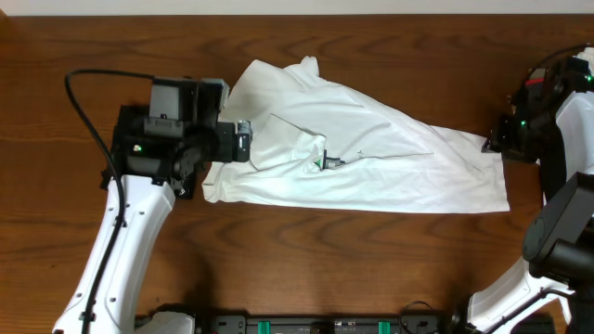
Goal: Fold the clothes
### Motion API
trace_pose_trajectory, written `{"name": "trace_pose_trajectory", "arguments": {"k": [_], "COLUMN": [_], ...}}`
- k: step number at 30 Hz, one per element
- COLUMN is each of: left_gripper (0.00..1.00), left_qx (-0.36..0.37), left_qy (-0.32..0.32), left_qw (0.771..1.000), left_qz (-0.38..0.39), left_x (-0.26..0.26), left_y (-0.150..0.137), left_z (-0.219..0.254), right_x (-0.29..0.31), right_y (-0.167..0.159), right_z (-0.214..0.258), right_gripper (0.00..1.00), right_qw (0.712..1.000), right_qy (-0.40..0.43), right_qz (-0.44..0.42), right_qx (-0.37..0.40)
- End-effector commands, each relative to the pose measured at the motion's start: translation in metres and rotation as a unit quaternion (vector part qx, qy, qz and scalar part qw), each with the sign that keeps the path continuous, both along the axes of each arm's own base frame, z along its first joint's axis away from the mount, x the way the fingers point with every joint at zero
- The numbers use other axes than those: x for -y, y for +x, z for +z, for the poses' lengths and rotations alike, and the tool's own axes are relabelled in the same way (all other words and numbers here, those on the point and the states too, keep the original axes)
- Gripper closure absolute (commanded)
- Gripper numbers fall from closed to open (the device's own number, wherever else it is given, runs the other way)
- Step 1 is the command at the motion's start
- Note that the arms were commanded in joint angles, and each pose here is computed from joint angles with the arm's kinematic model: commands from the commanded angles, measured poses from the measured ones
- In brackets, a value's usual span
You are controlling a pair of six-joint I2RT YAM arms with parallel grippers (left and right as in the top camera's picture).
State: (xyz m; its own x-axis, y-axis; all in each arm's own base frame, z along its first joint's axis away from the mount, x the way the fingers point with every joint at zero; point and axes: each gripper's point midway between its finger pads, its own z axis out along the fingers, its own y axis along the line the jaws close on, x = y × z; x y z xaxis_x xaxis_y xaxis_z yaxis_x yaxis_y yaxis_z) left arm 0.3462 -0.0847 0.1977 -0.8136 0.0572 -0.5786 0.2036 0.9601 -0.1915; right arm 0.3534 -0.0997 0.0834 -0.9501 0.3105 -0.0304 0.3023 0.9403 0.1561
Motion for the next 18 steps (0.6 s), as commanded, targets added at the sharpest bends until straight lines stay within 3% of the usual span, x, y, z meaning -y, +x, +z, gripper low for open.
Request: {"name": "trace_pose_trajectory", "arguments": {"k": [1,11,18], "left_gripper": [0.05,0.07,0.07], "left_qx": [0.048,-0.001,0.057], "left_qy": [0.014,-0.002,0.030], "left_qw": [0.998,0.991,0.978], "left_qz": [-0.049,-0.137,-0.199], "left_x": [0.008,0.049,0.088], "left_y": [0.021,0.114,0.176], "left_z": [0.031,-0.018,-0.059], "right_x": [-0.007,-0.014,-0.015], "right_y": [0.004,0.006,0.009], "right_z": [0.005,0.006,0.006], "right_gripper": [0.57,0.55,0.55], "right_qw": [1.000,1.000,1.000], "right_qy": [0.010,0.014,0.012], "right_qz": [-0.006,0.004,0.005], "right_qx": [0.010,0.012,0.018]}}
